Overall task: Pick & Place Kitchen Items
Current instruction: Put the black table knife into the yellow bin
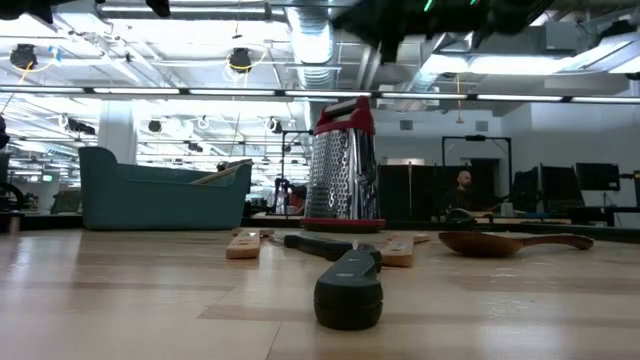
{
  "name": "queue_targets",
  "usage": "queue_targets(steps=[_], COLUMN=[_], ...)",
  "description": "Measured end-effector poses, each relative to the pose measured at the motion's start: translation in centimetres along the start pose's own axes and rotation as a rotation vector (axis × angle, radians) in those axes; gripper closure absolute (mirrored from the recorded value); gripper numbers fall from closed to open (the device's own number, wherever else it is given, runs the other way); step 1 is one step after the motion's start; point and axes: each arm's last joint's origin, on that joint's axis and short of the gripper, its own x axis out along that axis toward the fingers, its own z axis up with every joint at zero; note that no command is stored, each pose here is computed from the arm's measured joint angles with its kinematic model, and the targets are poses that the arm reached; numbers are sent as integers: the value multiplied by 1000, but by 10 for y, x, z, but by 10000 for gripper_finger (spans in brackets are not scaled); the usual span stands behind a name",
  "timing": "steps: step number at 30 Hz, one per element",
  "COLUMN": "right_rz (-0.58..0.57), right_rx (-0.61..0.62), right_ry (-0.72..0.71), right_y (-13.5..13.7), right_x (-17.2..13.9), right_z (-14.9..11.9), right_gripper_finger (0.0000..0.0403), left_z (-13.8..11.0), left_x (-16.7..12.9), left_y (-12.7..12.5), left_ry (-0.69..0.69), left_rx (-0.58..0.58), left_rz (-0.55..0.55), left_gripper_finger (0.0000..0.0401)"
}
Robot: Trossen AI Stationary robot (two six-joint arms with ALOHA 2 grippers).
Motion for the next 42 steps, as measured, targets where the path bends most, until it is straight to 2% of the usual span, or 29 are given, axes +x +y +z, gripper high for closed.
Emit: queue_targets(steps=[4,10,16,21,26,35,42], right_rz=[83,283,450,500,485,463,376], right_rx=[-46,-92,-135,-162,-199,-167,-121], right_ry=[-200,-470,-680,-796,-818,-763,-395], right_y=[12,32,51,61,65,68,68], right_x=[-30,-74,-110,-130,-134,-127,-111], right_z=[45,92,119,131,133,128,101], right_gripper_finger=[327,318,320,318,317,316,316], left_z=[0,0,0,0,0,0,0], left_x=[0,0,0,0,0,0,0], left_y=[0,0,1,1,1,1,1], left_ry=[0,0,1,1,1,1,1], left_rx=[0,0,-3,-3,-3,-26,-48], left_rz=[0,1,25,24,24,24,23], left_gripper_finger=[190,190,190,190,190,190,190])
